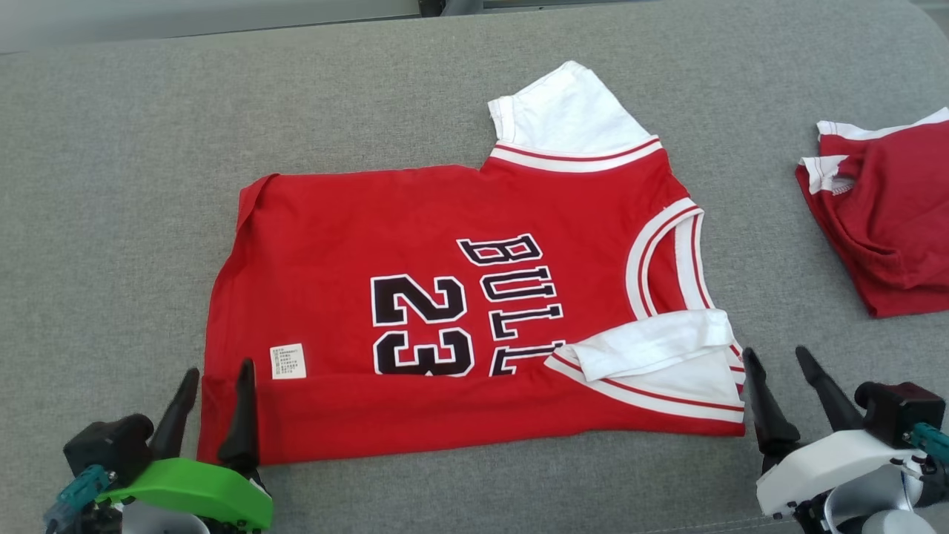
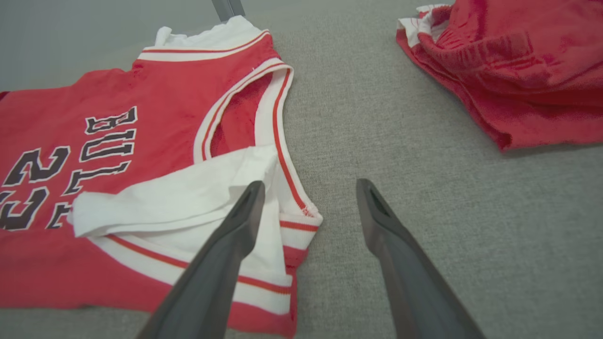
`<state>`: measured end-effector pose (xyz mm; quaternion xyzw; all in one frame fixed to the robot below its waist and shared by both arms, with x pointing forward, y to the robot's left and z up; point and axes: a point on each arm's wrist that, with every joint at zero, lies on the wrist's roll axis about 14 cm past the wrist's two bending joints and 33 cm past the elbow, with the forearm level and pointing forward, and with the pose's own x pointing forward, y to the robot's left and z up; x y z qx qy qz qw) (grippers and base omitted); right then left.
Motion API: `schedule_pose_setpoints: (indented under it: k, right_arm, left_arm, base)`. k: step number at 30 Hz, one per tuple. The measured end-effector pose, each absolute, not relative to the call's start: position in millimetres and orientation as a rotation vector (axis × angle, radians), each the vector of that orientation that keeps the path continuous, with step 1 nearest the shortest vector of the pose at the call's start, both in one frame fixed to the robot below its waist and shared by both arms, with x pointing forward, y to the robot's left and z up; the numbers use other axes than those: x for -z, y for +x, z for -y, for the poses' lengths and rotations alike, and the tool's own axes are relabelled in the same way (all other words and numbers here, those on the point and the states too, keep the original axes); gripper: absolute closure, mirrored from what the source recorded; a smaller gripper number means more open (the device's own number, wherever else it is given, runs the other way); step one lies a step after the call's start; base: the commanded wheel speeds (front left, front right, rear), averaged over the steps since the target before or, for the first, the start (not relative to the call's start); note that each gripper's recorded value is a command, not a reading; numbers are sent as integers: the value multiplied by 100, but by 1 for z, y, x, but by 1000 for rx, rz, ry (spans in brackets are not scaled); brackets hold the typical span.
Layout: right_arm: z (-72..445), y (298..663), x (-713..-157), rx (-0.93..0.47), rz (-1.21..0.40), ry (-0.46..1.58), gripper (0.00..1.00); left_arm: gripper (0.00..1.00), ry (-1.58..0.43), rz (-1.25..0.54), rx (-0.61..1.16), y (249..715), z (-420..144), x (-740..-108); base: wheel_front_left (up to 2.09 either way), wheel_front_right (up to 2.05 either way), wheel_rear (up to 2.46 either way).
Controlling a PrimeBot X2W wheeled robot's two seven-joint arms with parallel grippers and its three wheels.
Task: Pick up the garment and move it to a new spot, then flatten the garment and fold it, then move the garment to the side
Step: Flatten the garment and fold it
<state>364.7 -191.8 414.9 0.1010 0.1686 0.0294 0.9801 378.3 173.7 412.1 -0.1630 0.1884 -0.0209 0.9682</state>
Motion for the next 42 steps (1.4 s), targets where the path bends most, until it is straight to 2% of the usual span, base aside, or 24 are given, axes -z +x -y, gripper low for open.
schedule_pose_setpoints:
  k: [5,9,16,21,23,25,28,36,38,39,42]
  right_arm:
    - [195,392,-460,-55,-133,161,0]
    - [187,409,-489,-93,-27,136,0]
    - [179,413,-494,-119,-15,137,0]
    - [173,419,-490,-135,-22,147,0]
    - [167,423,-491,-150,-20,149,0]
    - [160,429,-491,-172,-20,162,0]
    - [162,427,-484,-160,-33,174,0]
    - [175,425,-465,-117,-80,184,0]
    - [178,426,-462,-110,-86,182,0]
    - [179,426,-461,-109,-88,179,0]
    - [187,437,-468,-102,-66,171,0]
  left_arm:
    - [0,-271,-168,32,406,-178,-448]
    - [0,-212,-101,42,421,-179,-462]
    - [0,-183,-105,51,424,-177,-461]
    - [0,-168,-36,94,459,-173,-485]
    - [0,-148,-75,138,477,-167,-483]
    - [0,-117,-286,200,508,-165,-446]
    - [0,-101,-440,222,516,-166,-412]
    - [1,-104,-535,258,528,-154,-379]
    - [75,-96,-525,258,532,-156,-378]
    - [100,-93,-516,251,535,-159,-379]
    - [100,-93,-490,243,542,-161,-382]
  base:
    - [0,0,0]
    - [0,0,0]
    - [0,0,0]
    - [0,0,0]
    - [0,0,0]
    - [0,0,0]
    - [0,0,0]
    - [0,0,0]
    - [0,0,0]
    - [0,0,0]
    - [0,0,0]
